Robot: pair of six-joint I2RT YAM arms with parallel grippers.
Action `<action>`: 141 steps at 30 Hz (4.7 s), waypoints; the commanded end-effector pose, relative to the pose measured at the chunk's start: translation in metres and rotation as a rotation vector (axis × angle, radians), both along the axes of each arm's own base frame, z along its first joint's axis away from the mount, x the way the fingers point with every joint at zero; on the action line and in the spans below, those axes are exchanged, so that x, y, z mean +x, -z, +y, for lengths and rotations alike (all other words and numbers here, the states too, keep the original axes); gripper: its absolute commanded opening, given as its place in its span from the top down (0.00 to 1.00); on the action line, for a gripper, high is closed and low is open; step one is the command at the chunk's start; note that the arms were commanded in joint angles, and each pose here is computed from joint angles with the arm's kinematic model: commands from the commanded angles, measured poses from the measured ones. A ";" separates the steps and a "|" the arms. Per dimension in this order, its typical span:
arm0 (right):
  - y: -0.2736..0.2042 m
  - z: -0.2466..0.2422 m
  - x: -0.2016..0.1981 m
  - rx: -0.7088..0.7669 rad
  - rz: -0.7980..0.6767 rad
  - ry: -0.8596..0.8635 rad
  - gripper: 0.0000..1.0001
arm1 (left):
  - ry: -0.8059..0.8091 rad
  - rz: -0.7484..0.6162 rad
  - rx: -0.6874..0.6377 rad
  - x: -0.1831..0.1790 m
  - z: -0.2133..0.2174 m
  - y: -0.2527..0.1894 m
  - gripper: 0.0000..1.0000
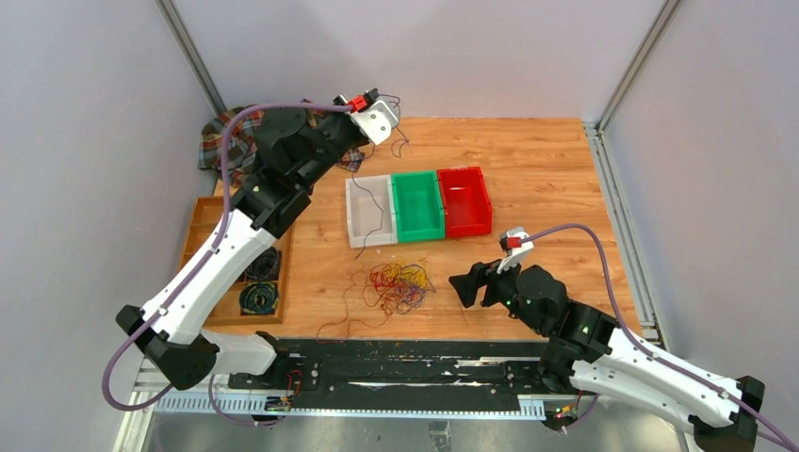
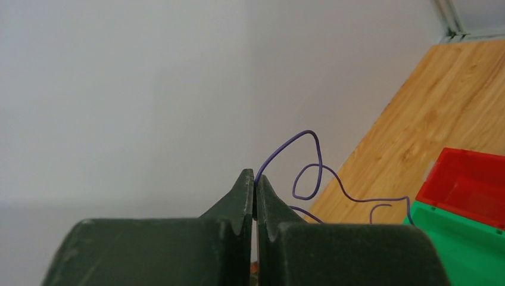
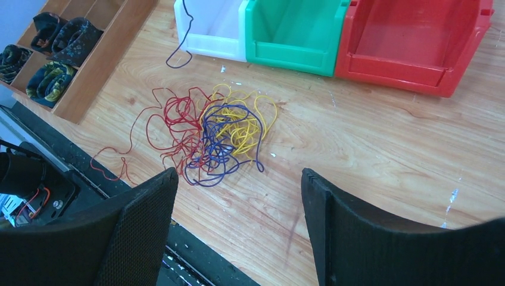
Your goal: Untangle the cables
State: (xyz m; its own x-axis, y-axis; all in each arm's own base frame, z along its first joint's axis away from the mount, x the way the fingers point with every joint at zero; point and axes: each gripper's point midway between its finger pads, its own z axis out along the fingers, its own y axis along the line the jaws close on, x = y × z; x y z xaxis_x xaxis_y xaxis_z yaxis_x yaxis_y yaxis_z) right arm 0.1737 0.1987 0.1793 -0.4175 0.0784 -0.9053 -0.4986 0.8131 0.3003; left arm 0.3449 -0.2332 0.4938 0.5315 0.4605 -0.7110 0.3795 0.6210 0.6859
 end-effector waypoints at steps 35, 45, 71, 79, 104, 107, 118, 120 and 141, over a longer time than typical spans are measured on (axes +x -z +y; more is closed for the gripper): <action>0.028 -0.005 0.002 -0.022 0.040 0.051 0.25 | -0.217 0.219 0.243 0.061 0.044 0.160 0.99; 0.033 -0.005 0.006 -0.048 0.047 0.074 0.25 | -0.260 0.367 0.375 0.077 0.046 0.228 1.00; 0.049 -0.011 0.018 -0.127 0.104 0.133 0.24 | -0.239 0.644 0.359 0.106 0.005 0.359 0.99; 0.044 -0.014 0.018 -0.126 0.107 0.133 0.24 | -0.317 0.671 0.429 0.111 0.023 0.385 0.98; 0.033 -0.022 0.015 -0.109 0.104 0.132 0.23 | -0.170 0.888 0.285 0.084 0.028 0.330 0.24; 0.033 -0.021 0.014 -0.111 0.102 0.127 0.23 | -0.145 0.919 0.307 0.072 0.029 0.324 0.22; 0.043 -0.017 0.012 -0.119 0.130 0.109 0.23 | -0.189 0.946 0.400 0.063 0.046 0.371 0.42; 0.044 -0.016 0.012 -0.118 0.133 0.109 0.23 | -0.223 0.935 0.396 0.072 0.046 0.382 0.48; 0.056 0.019 0.016 -0.112 0.182 0.006 0.21 | -0.160 0.932 0.374 0.057 0.037 0.319 0.18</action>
State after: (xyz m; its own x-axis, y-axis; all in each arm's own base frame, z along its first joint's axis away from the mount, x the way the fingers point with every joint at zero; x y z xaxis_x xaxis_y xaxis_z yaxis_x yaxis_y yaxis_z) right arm 0.1805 0.1983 0.1050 -0.5944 -0.0568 -0.8022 -0.4053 0.8827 0.2379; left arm 0.4239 -0.2003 0.0974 -0.3182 0.7772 -0.5429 0.7798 0.5402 0.3163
